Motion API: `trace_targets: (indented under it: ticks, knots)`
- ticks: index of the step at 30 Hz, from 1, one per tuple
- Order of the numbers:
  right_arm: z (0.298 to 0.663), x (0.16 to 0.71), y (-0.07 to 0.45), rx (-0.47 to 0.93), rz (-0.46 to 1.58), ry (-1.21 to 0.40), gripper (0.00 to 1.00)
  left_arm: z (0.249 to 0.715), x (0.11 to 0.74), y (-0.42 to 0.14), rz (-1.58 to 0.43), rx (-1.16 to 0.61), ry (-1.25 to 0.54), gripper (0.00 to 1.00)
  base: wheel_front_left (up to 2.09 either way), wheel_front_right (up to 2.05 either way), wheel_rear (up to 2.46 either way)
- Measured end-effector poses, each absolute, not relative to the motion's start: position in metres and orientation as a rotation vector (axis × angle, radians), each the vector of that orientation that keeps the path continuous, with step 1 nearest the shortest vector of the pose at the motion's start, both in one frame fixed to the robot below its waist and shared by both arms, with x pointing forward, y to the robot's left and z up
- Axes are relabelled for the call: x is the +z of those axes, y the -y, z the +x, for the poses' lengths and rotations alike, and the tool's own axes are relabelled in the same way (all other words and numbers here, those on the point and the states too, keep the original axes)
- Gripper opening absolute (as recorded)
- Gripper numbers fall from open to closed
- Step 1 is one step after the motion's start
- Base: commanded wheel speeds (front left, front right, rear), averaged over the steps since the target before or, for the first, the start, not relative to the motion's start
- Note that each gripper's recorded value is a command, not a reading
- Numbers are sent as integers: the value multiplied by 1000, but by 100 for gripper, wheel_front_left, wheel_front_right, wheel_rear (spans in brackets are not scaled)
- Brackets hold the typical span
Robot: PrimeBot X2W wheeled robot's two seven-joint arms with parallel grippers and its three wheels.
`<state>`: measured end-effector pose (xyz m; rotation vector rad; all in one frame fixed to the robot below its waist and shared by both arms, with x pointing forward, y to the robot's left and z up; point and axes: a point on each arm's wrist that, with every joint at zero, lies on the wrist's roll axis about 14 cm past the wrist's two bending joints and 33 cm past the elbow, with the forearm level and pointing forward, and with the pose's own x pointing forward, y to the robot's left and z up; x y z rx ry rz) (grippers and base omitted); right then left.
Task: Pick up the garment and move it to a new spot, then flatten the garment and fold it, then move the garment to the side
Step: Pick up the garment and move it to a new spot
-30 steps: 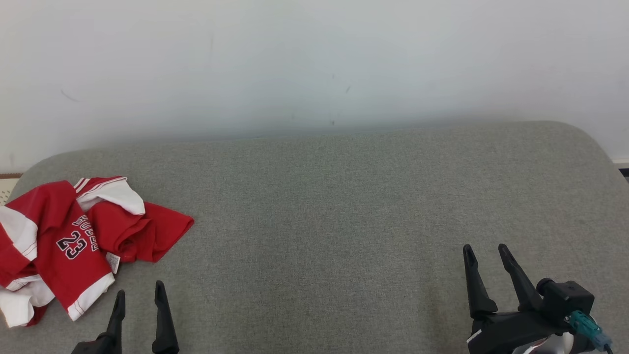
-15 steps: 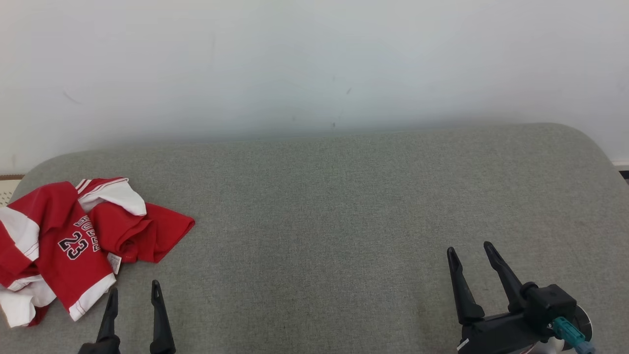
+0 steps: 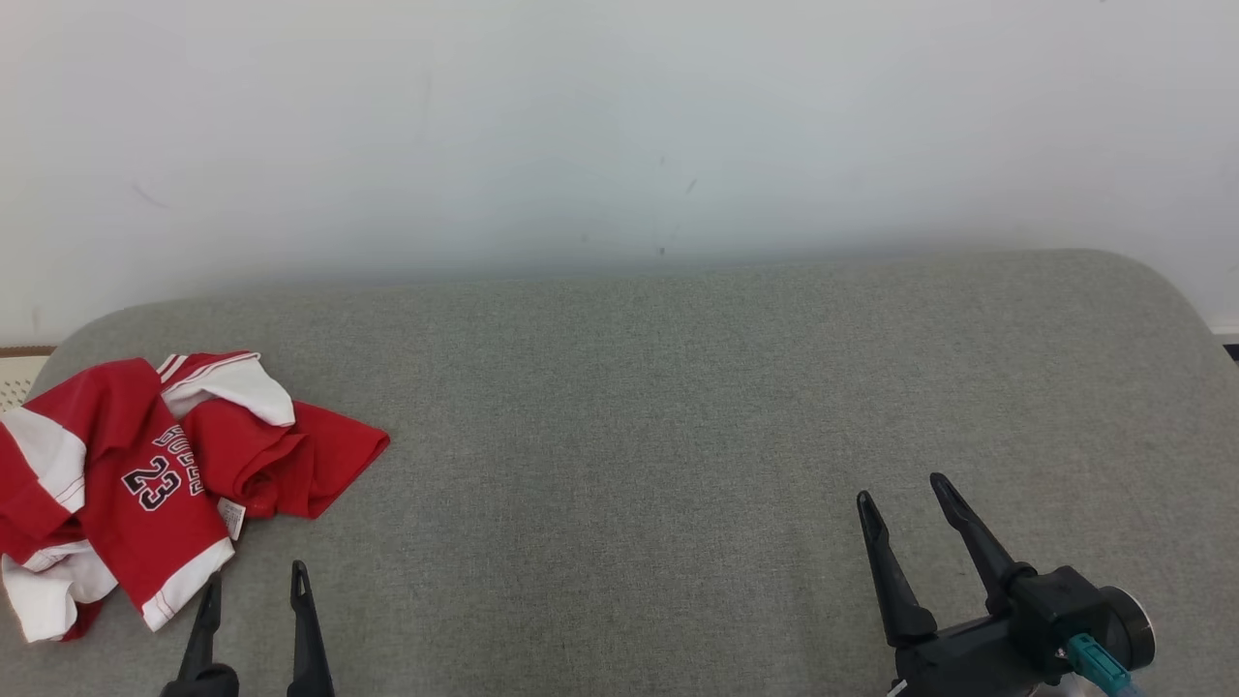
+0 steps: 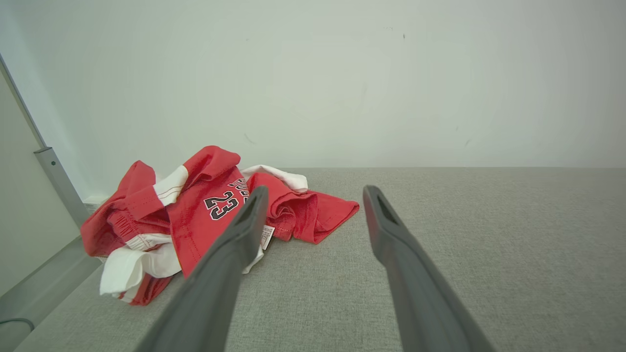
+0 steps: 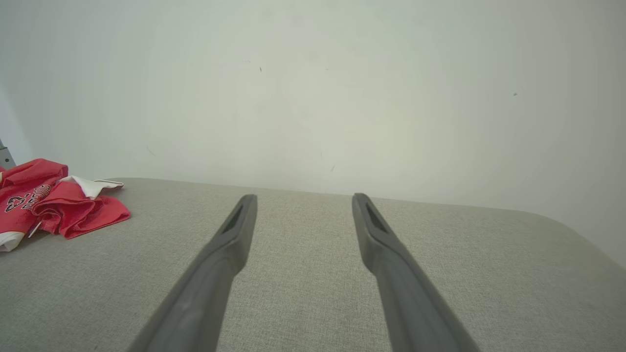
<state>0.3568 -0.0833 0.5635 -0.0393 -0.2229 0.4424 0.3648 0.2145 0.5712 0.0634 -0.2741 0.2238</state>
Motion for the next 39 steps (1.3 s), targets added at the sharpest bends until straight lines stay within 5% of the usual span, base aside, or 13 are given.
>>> trace_targets:
  ticks: [39]
  knots:
    - [359, 558, 76, 466, 31, 194, 100, 357, 570, -235, 51, 249, 269, 100, 0, 0, 0]
